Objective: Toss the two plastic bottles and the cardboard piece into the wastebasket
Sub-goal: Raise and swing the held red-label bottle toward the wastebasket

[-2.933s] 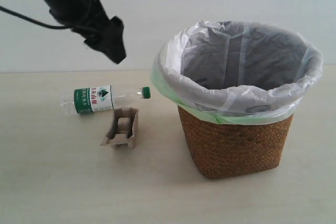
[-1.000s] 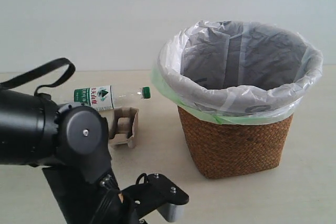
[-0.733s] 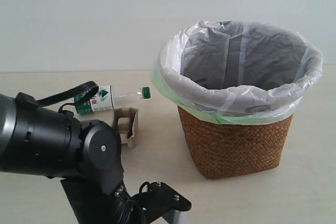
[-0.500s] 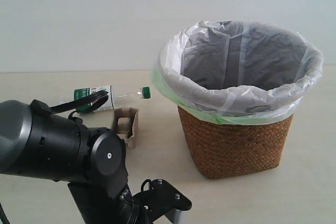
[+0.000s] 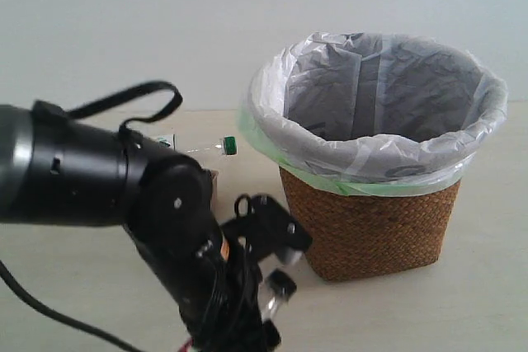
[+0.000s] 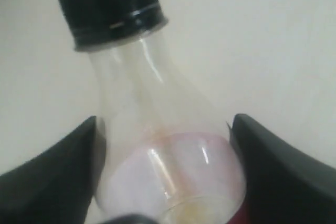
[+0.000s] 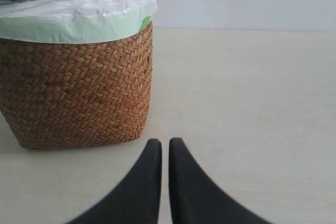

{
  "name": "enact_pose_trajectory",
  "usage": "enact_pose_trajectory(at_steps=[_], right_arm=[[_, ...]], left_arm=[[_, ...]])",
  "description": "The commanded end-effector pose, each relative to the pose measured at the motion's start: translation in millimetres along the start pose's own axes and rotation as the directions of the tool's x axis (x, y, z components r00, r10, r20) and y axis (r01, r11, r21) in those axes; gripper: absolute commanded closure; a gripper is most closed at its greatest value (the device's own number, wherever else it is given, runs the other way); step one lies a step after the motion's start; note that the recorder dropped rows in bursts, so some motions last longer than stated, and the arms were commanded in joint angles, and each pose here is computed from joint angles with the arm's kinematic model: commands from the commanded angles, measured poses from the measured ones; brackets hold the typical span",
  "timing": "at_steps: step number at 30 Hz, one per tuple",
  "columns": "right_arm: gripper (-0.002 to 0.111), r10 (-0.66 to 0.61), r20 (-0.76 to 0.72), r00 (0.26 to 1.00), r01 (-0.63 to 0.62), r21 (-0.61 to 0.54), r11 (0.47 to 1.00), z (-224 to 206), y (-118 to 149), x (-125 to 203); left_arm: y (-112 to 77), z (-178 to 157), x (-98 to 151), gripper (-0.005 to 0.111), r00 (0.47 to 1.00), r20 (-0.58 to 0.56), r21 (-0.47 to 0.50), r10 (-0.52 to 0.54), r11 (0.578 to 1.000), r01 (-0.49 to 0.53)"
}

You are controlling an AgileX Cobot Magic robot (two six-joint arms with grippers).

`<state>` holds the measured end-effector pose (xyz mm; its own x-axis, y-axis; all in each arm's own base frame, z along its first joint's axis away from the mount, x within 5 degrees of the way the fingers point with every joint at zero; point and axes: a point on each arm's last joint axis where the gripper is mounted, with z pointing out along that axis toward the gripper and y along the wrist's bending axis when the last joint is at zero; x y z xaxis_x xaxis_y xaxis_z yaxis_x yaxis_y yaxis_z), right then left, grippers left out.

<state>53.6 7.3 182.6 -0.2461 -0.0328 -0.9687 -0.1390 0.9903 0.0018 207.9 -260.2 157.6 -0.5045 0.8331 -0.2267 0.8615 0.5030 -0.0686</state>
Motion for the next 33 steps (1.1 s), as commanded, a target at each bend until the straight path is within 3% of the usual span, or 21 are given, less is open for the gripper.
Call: enact_pose_trajectory(at_steps=[1,6,8,11,15,19,23,26,28,31,33], right_arm=[[0.106,-0.011,0.016,1.000,0.011,0.001,1.000,-1,0,-1],[0.106,-0.011,0.016,1.000,0.011,0.001,1.000,-1,0,-1],[0.106,-0.011,0.016,1.000,0.011,0.001,1.000,-1,0,-1],[0.106,-0.011,0.016,1.000,0.011,0.001,1.000,-1,0,-1],[0.106,-0.011,0.016,1.000,0.011,0.001,1.000,-1,0,-1],[0.106,-0.011,0.016,1.000,0.011,0.001,1.000,-1,0,-1],[0.106,-0.011,0.016,1.000,0.011,0.001,1.000,-1,0,-1],[0.106,-0.011,0.016,1.000,0.011,0.001,1.000,-1,0,-1],[0.106,-0.011,0.016,1.000,0.011,0.001,1.000,-1,0,-1],[0.106,-0.011,0.016,1.000,0.011,0.001,1.000,-1,0,-1],[0.106,-0.011,0.016,1.000,0.011,0.001,1.000,-1,0,-1]], left_arm=[[17.1,-56,-17,0.103,0.990,0.134,-0.250,0.034,0.968,0.001],[31.7,-104,-4,0.103,0.992,0.120,-0.468,0.038,0.883,0.023],[39.3,-128,4,0.103,0.986,0.165,-0.525,0.007,0.847,0.082],[52.6,-166,18,0.103,0.960,0.279,-0.579,-0.020,0.794,0.185],[80.2,-216,38,0.103,0.897,0.438,-0.652,-0.057,0.667,0.361],[104.0,-251,43,0.103,0.893,0.442,-0.713,-0.083,0.572,0.406],[116.6,-274,41,0.103,0.876,0.477,-0.727,-0.076,0.527,0.441],[122.4,-273,39,0.103,0.876,0.475,-0.730,-0.082,0.519,0.444],[124.8,-262,35,0.103,0.883,0.458,-0.717,-0.099,0.546,0.433],[125.7,-235,22,0.103,0.926,0.370,-0.672,-0.073,0.667,0.321],[123.1,-220,7,0.103,0.919,0.395,-0.596,-0.019,0.756,0.272]])
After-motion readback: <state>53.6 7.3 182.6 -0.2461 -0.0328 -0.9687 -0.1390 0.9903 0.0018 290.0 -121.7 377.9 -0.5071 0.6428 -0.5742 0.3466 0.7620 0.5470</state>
